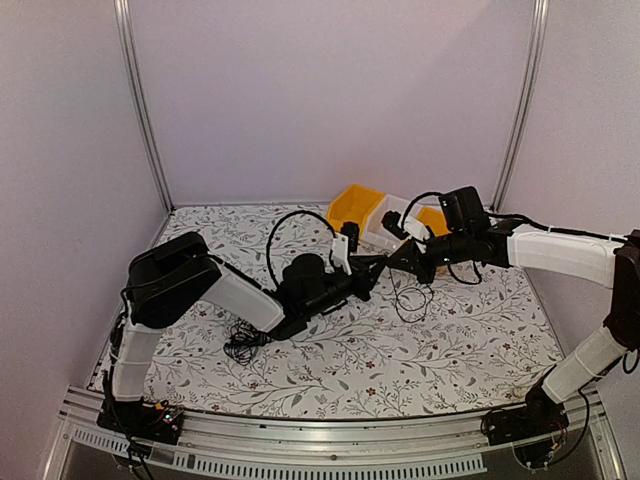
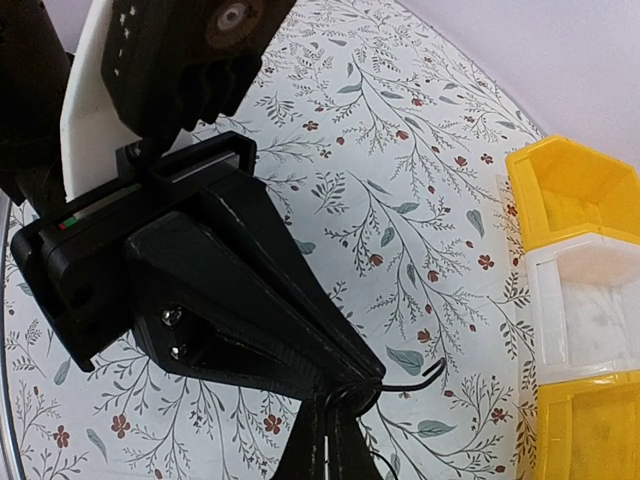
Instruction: Untangle the cables
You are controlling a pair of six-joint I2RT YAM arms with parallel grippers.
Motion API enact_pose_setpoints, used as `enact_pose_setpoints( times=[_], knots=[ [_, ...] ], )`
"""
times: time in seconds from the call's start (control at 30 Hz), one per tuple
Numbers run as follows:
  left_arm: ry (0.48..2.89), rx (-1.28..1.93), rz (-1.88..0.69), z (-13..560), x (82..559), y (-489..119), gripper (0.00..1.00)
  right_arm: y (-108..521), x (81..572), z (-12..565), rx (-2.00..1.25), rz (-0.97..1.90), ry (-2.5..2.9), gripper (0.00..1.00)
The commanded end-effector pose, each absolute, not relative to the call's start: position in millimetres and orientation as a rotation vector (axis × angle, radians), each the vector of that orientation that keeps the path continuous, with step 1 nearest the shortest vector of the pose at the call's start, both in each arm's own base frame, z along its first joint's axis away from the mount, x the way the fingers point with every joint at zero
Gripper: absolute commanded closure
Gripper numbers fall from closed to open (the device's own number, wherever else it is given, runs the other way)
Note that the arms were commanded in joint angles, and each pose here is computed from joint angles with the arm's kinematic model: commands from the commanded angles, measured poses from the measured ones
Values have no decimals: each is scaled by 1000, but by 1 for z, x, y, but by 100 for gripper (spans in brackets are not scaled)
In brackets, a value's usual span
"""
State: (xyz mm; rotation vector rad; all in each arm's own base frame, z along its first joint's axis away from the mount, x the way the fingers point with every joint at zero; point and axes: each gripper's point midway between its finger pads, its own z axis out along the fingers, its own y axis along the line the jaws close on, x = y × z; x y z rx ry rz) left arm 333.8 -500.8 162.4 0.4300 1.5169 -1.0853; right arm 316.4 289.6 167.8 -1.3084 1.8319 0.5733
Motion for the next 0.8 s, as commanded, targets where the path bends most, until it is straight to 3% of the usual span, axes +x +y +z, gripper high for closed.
enact_pose_setpoints(
  times=[0.0, 0.17, 0.27, 0.4, 0.77],
  knots=[
    [1415, 395, -1090, 189, 337, -493, 100, 298, 299, 161, -1365, 639, 1841, 100],
    [1502, 239, -957, 177, 353, -460, 100, 296, 302, 163, -1359, 614, 1838, 92],
    [1512, 184, -933, 177, 355, -447, 100, 296, 303, 164, -1348, 613, 1840, 71],
    [1511, 178, -951, 181, 353, -447, 100, 302, 298, 155, -1369, 676, 1864, 59],
    [1627, 136, -878, 163, 345, -422, 100, 304, 299, 114, -1414, 664, 1970, 54]
  ],
)
